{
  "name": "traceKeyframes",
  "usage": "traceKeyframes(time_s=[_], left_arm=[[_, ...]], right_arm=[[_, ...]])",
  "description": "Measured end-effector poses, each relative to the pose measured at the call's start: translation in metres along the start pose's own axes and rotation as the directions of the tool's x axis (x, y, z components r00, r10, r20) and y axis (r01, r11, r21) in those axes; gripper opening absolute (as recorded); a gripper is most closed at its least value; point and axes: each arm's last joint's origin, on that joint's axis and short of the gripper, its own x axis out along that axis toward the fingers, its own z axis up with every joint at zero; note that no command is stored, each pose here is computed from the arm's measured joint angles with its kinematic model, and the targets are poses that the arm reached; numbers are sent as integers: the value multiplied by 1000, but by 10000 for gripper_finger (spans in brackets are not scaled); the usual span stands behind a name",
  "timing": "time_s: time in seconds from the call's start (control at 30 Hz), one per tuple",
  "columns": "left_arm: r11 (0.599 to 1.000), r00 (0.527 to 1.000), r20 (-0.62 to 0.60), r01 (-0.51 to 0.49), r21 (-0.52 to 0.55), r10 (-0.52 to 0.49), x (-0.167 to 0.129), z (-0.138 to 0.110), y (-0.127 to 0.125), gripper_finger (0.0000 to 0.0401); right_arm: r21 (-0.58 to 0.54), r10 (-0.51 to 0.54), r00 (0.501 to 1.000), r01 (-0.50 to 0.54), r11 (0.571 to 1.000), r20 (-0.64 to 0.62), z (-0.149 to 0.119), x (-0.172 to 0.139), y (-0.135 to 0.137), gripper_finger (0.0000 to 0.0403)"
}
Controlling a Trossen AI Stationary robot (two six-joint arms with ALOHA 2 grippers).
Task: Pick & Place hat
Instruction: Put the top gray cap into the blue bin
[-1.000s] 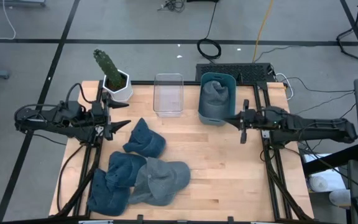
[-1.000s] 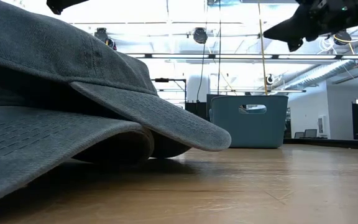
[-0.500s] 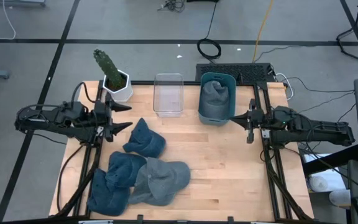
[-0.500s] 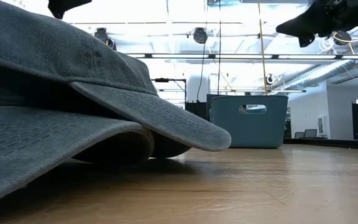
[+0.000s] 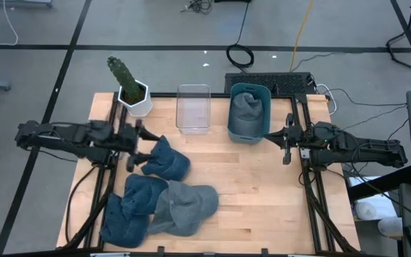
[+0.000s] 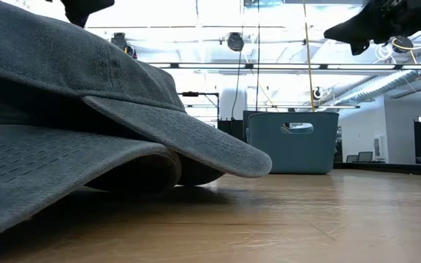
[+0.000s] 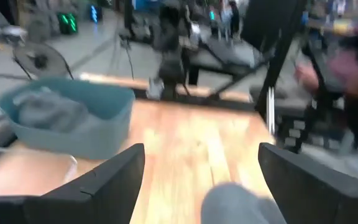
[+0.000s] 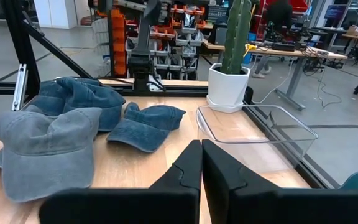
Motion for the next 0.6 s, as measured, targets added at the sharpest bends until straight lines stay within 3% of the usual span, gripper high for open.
traceKeyframes(time_s=[0.1, 0.27, 0.43, 0.6], left_arm=[[999, 995, -94, 30, 31, -27, 22, -9, -4, 324], [982, 954, -249, 183, 46, -167, 67, -26, -33, 324], [959, 848, -487, 275, 67, -209, 99, -30, -80, 324], [908, 776, -573, 400, 125, -264, 128, -5, -139, 324]], right_arm=[[-7, -1, 1000, 1, 1000, 0, 0, 0, 0, 0], [-8, -2, 1000, 2, 1000, 0, 0, 0, 0, 0], [-9, -2, 1000, 2, 1000, -3, 0, 0, 0, 0], [-10, -2, 1000, 2, 1000, -17, -8, 4, 1, 0]])
